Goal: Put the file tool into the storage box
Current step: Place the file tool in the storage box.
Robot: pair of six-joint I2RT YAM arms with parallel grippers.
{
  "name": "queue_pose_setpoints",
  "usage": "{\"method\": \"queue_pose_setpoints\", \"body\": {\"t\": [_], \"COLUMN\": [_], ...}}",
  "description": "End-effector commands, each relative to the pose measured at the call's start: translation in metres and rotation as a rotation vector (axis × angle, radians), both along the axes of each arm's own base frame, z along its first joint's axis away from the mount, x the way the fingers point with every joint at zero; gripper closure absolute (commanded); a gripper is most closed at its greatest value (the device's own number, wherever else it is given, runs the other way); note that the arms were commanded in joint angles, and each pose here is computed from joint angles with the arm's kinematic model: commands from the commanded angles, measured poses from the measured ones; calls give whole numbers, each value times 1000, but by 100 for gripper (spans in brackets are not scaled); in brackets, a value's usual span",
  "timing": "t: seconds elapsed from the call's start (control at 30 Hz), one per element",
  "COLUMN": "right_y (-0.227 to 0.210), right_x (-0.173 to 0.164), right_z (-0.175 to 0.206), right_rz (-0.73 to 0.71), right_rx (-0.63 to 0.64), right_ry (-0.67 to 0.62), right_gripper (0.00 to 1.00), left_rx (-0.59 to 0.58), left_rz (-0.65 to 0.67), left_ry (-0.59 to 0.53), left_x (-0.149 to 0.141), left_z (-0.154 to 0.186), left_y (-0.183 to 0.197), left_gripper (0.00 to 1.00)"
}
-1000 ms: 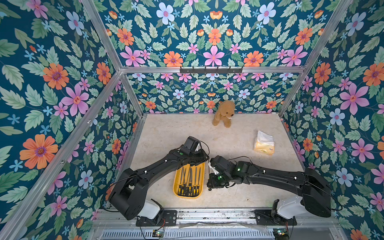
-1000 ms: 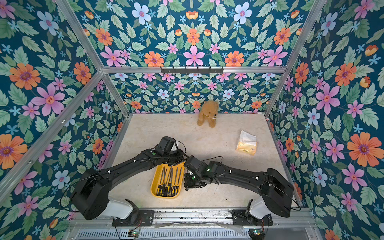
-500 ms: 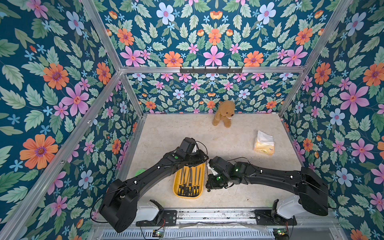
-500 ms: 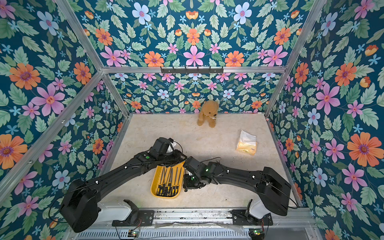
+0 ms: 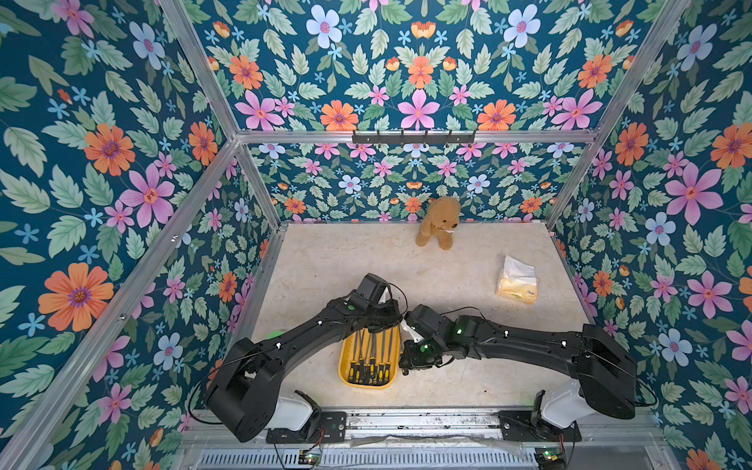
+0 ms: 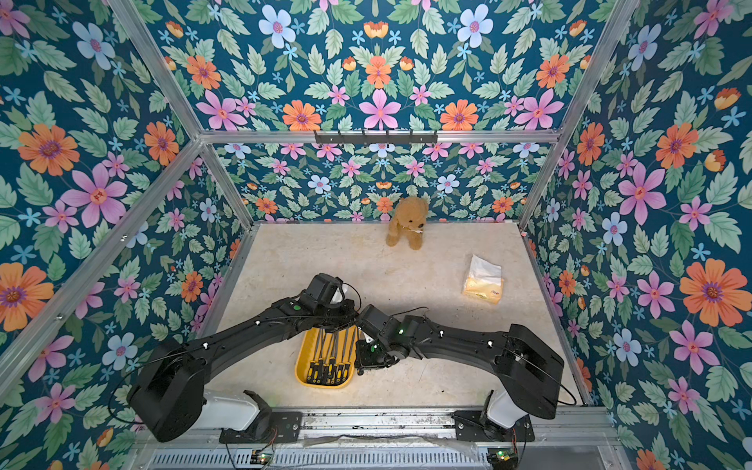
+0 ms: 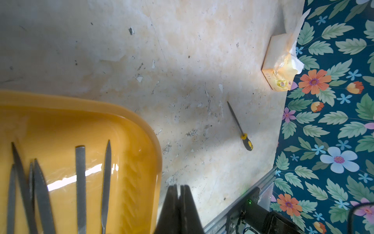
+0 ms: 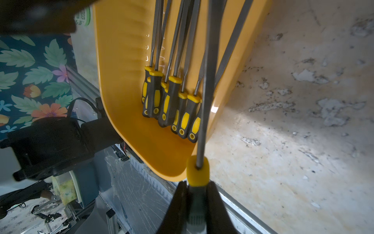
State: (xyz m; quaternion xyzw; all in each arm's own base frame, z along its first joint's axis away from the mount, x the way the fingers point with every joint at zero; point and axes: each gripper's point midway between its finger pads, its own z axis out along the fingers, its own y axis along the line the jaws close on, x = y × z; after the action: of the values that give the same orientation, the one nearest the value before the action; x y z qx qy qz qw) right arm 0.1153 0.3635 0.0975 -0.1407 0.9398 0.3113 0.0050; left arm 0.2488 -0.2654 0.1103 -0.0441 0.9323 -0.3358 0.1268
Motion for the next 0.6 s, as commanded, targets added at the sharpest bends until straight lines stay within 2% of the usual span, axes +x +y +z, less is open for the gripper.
{"method": "queue_pose_setpoints", "body": {"t": [0.0, 0.1, 0.2, 0.37, 0.5, 0.57], "right_y": [0, -8, -30, -121, -234, -272], "right_x": [3, 9, 22, 66, 89, 92], "right_z": [7, 13, 23, 41, 32, 24], "right_rz": [-3, -25, -84, -312, -580, -690], "right_rx": [14, 21, 9, -83, -317, -382], "right_ry": [-28, -38, -52, -82, -39, 7], "right_gripper": [92, 69, 54, 43, 40, 40], "left_rx": [8, 25, 64, 174, 180, 207], "left_rz": [12, 15, 35, 6, -17, -12], "left_ry": [-16, -22, -35, -60, -37, -29], "left_x": [4, 6, 11, 15, 12, 12], "left_z": [5, 6, 11, 11, -8, -21], "left_y": [3, 15, 39, 67, 65, 69], "left_gripper": [100, 100, 100, 100, 100, 100]}}
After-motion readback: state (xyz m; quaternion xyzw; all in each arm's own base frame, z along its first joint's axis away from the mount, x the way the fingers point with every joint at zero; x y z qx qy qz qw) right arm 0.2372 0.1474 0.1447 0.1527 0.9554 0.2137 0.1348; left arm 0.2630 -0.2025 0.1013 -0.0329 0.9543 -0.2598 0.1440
